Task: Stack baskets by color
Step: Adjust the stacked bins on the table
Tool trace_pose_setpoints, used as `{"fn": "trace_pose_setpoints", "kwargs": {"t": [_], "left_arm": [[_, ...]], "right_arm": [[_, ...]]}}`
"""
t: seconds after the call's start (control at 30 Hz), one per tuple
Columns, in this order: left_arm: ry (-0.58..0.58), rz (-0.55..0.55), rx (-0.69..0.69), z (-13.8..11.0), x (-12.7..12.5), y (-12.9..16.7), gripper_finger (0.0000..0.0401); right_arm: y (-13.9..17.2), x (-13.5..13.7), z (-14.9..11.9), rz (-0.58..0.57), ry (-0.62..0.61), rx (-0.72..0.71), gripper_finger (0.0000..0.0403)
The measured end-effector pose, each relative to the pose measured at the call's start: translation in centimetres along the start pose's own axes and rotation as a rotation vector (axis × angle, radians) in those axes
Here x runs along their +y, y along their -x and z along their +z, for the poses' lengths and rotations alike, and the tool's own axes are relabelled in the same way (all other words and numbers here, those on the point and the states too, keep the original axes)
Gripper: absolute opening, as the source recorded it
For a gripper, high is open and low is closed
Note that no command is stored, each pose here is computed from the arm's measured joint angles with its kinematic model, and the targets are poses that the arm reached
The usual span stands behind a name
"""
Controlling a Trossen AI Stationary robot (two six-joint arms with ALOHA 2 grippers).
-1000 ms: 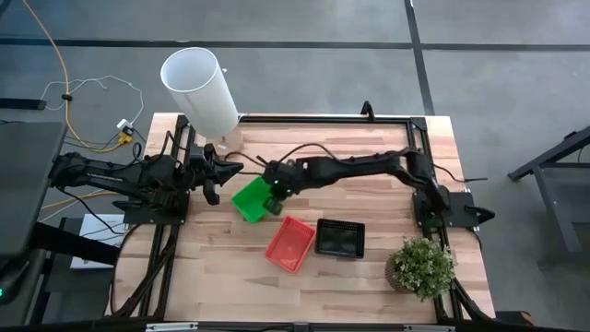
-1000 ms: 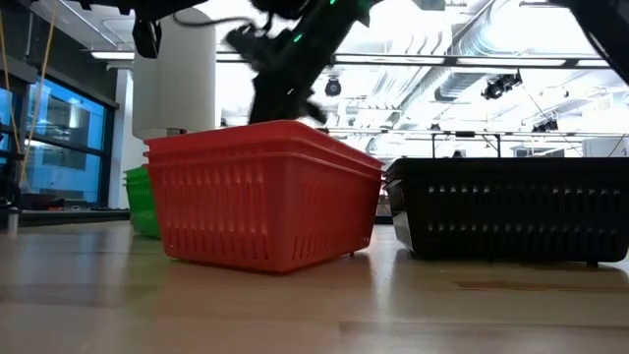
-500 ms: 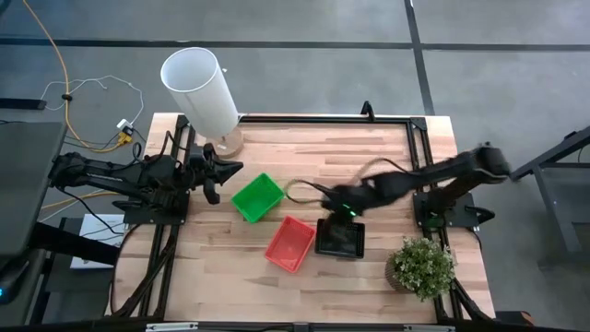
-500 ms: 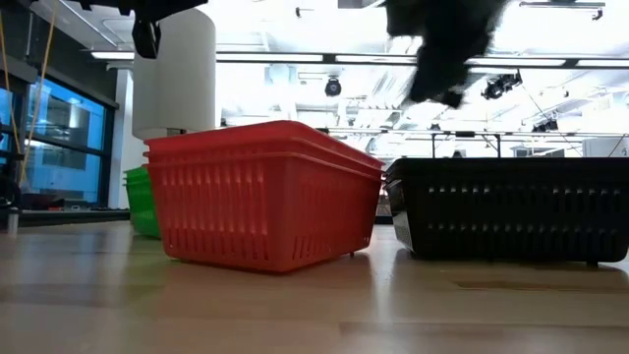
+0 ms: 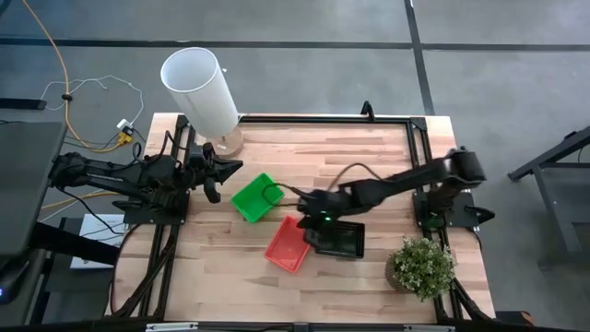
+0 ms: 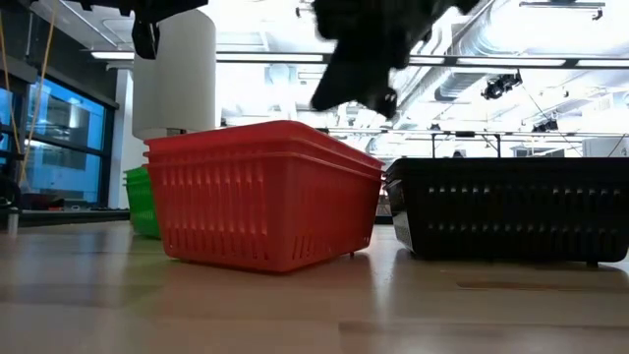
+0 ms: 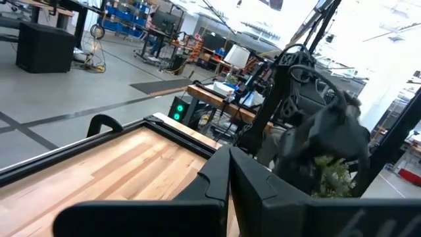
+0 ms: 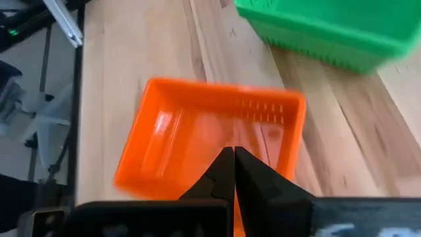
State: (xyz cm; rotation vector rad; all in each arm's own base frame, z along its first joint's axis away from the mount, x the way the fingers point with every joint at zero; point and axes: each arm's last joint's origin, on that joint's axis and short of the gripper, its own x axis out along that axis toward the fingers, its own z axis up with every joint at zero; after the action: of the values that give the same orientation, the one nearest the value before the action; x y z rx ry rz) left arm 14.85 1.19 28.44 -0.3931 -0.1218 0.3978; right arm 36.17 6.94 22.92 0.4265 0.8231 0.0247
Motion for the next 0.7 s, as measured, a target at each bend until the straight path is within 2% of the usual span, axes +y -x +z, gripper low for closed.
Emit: {"fn": "trace_pose_setpoints", "kwargs": {"t": [0.17, 0.33, 0.5, 0.7], "left_arm": [[0.0, 0.0, 0.0, 0.0, 0.0, 0.0, 0.0], [0.0, 0.0, 0.001, 0.0, 0.0, 0.0, 0.0], [0.0, 0.0, 0.002, 0.0, 0.0, 0.0, 0.0], [-0.001, 0.0, 0.003, 0.0, 0.0, 0.0, 0.0]], "right_arm": [[-3.2, -0.9, 1.1, -0.089, 0.065, 0.189, 0.0], [-4.2, -1.2, 1.1, -0.15, 0.15, 0.362, 0.0], [-4.0, -2.0, 1.3, -0.167, 0.18, 0.394, 0.0], [-3.7, -3.8, 1.9, -0.279, 0.261, 0.392, 0.0]]}}
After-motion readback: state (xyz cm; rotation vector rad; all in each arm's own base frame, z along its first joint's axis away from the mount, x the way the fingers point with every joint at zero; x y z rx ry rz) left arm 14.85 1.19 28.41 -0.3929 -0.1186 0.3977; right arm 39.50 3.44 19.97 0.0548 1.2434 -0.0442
